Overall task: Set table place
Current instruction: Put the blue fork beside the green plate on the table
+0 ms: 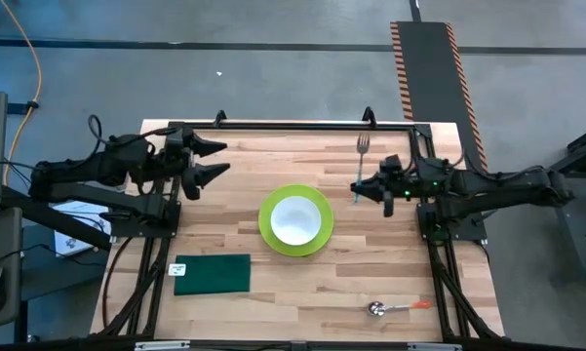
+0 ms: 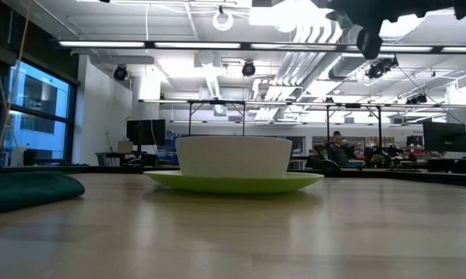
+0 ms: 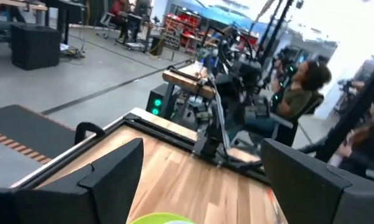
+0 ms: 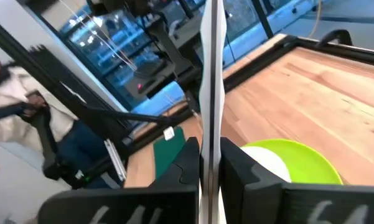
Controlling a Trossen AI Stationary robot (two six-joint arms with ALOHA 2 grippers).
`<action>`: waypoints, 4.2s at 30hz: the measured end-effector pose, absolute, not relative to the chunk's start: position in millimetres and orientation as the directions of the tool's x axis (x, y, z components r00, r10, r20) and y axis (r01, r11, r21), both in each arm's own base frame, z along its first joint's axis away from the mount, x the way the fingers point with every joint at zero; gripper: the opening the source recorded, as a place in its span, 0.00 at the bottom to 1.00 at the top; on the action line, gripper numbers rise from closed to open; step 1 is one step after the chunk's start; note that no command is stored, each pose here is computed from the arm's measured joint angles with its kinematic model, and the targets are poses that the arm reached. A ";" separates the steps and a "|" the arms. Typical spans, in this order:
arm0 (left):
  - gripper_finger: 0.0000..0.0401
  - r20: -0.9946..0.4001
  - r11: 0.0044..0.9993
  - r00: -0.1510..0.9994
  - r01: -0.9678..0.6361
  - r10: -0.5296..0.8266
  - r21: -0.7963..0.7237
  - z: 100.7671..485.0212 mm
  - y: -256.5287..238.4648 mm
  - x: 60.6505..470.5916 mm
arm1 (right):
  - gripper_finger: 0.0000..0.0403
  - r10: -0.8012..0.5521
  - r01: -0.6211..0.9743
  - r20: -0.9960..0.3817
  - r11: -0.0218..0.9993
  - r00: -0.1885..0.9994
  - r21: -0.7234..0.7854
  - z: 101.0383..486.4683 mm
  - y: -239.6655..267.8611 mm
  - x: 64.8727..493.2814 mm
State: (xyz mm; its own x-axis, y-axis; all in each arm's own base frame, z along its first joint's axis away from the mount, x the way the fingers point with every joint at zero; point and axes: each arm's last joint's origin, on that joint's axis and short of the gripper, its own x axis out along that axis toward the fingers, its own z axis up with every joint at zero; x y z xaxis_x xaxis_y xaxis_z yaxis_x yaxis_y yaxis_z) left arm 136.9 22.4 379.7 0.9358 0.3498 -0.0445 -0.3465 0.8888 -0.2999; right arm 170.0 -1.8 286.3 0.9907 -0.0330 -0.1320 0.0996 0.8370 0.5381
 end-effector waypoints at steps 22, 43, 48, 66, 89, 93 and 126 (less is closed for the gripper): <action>0.05 -0.173 0.938 0.955 -0.274 0.239 -0.213 368.1 17.6 122.9 | 0.01 -0.034 0.059 -0.060 0.866 0.998 0.497 295.9 -1.8 162.8; 0.00 -0.121 0.902 0.930 -0.366 0.347 -0.226 372.7 18.2 100.3 | 0.01 0.001 0.161 -0.214 0.659 0.977 0.735 239.3 1.1 164.0; 0.00 -0.126 0.901 0.929 -0.369 0.349 -0.227 372.4 18.4 101.0 | 0.01 0.047 0.223 -0.275 0.464 0.960 0.857 188.5 11.1 158.2; 0.00 -0.133 0.900 0.928 -0.370 0.348 -0.229 371.6 18.3 101.0 | 0.01 0.016 0.392 -0.398 0.150 0.917 0.908 133.8 51.0 146.4; 0.00 -0.153 0.896 0.921 -0.386 0.359 -0.221 369.6 18.6 100.6 | 0.01 0.059 0.580 -0.582 0.044 0.811 0.813 98.2 77.9 194.6; 0.00 -0.153 0.896 0.921 -0.386 0.359 -0.221 369.6 18.6 100.6 | 0.01 0.058 0.565 -0.566 0.026 0.823 0.825 99.2 76.9 196.2; 0.00 -0.153 0.894 0.921 -0.385 0.358 -0.229 369.6 18.6 100.7 | 0.12 0.012 0.587 -0.600 -0.223 0.800 0.778 95.5 61.3 198.9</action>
